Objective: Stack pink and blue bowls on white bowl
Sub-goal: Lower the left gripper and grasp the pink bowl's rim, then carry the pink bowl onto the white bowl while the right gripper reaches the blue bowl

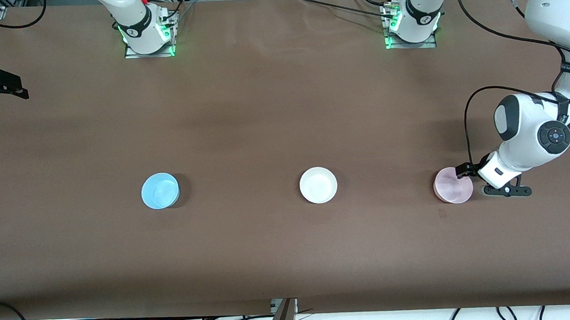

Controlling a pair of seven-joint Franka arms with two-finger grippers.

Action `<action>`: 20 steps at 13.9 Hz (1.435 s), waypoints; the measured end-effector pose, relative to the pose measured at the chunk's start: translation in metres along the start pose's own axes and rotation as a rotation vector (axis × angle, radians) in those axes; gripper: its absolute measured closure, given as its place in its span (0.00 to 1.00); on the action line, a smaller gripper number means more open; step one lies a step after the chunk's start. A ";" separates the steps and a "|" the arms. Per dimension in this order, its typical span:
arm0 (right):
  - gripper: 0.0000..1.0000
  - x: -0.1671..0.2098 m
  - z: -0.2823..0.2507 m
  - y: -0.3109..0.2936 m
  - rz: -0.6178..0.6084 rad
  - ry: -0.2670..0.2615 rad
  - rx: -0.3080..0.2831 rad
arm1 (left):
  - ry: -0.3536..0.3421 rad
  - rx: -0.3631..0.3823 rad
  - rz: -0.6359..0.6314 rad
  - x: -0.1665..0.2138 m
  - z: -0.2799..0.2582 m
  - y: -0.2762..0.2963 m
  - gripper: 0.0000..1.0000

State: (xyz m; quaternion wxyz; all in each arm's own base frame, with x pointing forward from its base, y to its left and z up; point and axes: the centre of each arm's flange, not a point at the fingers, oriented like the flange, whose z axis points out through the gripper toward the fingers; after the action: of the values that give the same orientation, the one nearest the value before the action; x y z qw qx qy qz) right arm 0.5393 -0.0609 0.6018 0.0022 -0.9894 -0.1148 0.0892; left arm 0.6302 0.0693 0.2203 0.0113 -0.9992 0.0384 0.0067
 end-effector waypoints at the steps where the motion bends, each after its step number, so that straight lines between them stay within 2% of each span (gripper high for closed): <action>1: 0.00 0.005 0.002 -0.001 -0.003 0.008 -0.005 | 0.006 -0.002 0.001 -0.003 0.004 0.001 0.00; 4: 0.00 0.020 0.012 -0.001 -0.009 0.026 -0.015 | 0.012 -0.005 0.003 -0.008 0.013 0.004 0.02; 6: 0.00 0.023 0.014 -0.001 -0.009 0.025 -0.016 | 0.010 -0.006 0.003 -0.010 0.014 0.005 0.08; 8: 0.00 0.025 0.018 0.002 -0.005 0.017 -0.014 | 0.011 -0.006 0.003 -0.010 0.014 0.005 0.22; 9: 0.00 0.026 0.021 0.003 -0.004 0.014 -0.013 | 0.011 -0.006 0.002 -0.010 0.014 0.005 0.22; 11: 0.00 0.028 0.023 0.002 -0.005 0.009 -0.012 | 0.011 -0.007 -0.001 -0.010 0.015 0.003 0.40; 12: 0.00 0.028 0.023 0.002 -0.004 0.009 -0.012 | 0.011 -0.007 -0.006 -0.011 0.015 0.001 0.40; 13: 0.00 0.027 0.023 0.003 -0.003 0.006 -0.011 | 0.011 -0.007 -0.010 -0.011 0.015 -0.002 0.45; 14: 0.00 0.025 0.023 0.005 0.001 -0.001 -0.008 | 0.011 -0.007 -0.012 -0.012 0.015 -0.003 0.56; 15: 0.00 0.024 0.023 0.006 0.004 -0.002 -0.007 | 0.011 -0.007 -0.013 -0.012 0.015 -0.004 0.56; 16: 0.00 0.023 0.022 0.006 0.005 -0.001 -0.007 | 0.012 -0.008 -0.013 -0.012 0.015 -0.004 0.62; 17: 0.00 0.024 0.023 0.006 0.004 -0.003 -0.007 | 0.012 -0.008 -0.013 -0.012 0.015 -0.004 0.73; 18: 0.00 0.027 0.026 0.005 0.001 -0.005 -0.008 | 0.013 -0.008 -0.013 -0.011 0.015 -0.004 0.73; 20: 0.00 0.041 0.039 0.003 -0.007 -0.004 -0.016 | 0.017 -0.008 -0.012 -0.011 0.014 -0.003 0.88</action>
State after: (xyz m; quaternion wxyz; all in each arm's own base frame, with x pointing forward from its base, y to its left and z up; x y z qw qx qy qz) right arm 0.5726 -0.0554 0.5563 -0.0057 -0.9888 -0.1188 0.0904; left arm 0.6195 0.0735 0.2061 0.0070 -0.9994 0.0325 -0.0018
